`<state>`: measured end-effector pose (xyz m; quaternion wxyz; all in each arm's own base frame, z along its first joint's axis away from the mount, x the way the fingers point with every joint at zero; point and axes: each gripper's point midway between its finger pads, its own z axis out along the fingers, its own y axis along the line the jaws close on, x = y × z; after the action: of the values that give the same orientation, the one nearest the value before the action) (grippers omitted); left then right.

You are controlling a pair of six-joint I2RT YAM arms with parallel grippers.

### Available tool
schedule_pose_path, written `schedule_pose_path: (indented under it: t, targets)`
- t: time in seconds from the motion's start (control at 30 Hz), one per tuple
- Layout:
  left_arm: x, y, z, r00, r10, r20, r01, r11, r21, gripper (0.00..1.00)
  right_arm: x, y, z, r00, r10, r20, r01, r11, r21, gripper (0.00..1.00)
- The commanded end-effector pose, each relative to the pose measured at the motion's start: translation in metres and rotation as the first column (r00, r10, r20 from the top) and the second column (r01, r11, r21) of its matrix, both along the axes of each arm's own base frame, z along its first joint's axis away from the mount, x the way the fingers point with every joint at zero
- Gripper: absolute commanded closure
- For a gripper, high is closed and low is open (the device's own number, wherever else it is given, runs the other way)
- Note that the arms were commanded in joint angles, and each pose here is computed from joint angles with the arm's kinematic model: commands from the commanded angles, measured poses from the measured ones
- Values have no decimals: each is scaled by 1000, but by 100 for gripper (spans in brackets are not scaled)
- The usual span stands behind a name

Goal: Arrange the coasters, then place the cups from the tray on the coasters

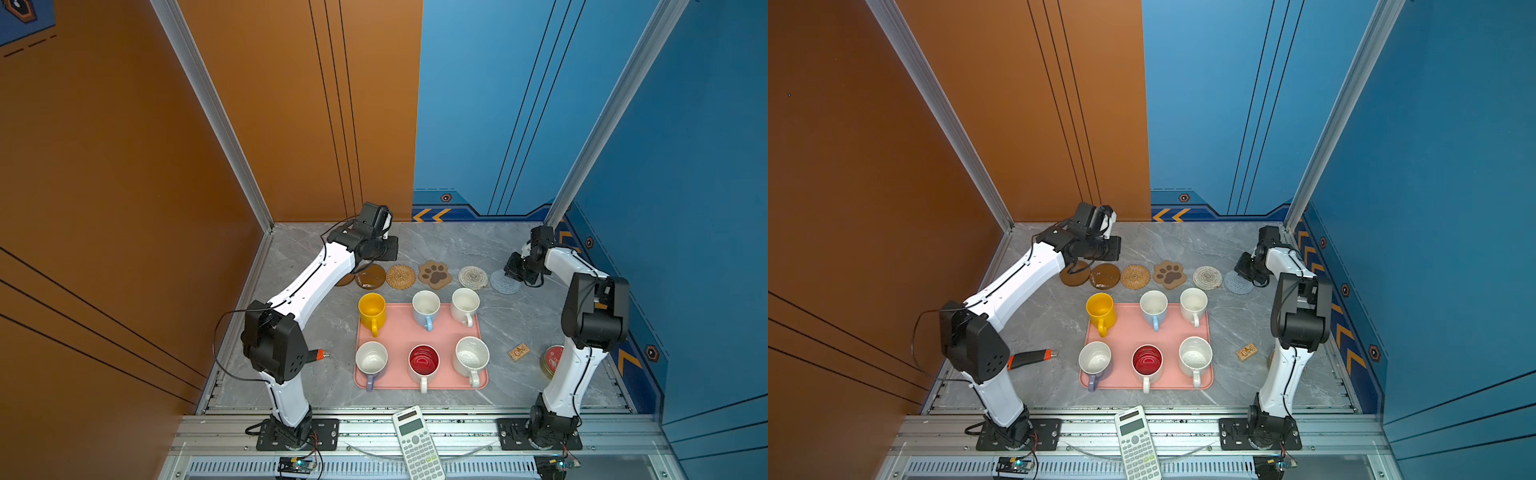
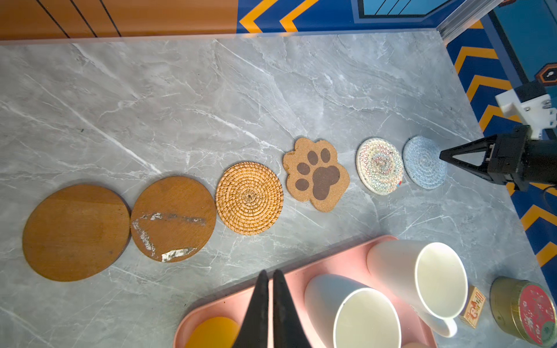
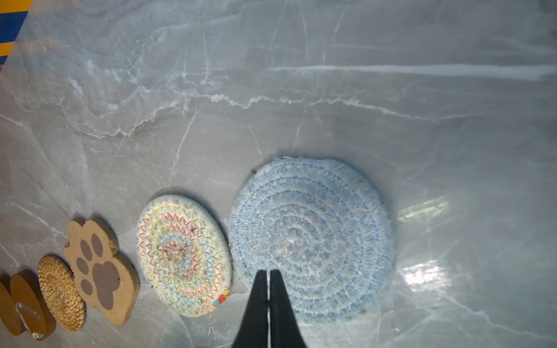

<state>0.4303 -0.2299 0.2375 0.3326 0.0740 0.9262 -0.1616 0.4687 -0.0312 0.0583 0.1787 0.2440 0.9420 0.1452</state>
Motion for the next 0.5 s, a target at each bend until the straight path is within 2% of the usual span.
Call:
schedule_pose_path:
  t: [0.0,0.13,0.47]
  targets:
    - [-7,4,20,997,24,80,-23,1000,-11,92,-9,-6,-17,997,10,-72,-11,1000,-22,100]
    - [-17,12,15,995,44,85,-46,999,24,92,-13,-4,-34,993,20,-116,-21,1000,-8,100]
    - [-36,22,10,994,72,85,-75,997,25,91,-12,3,-54,988,29,-152,-26,999,19,100]
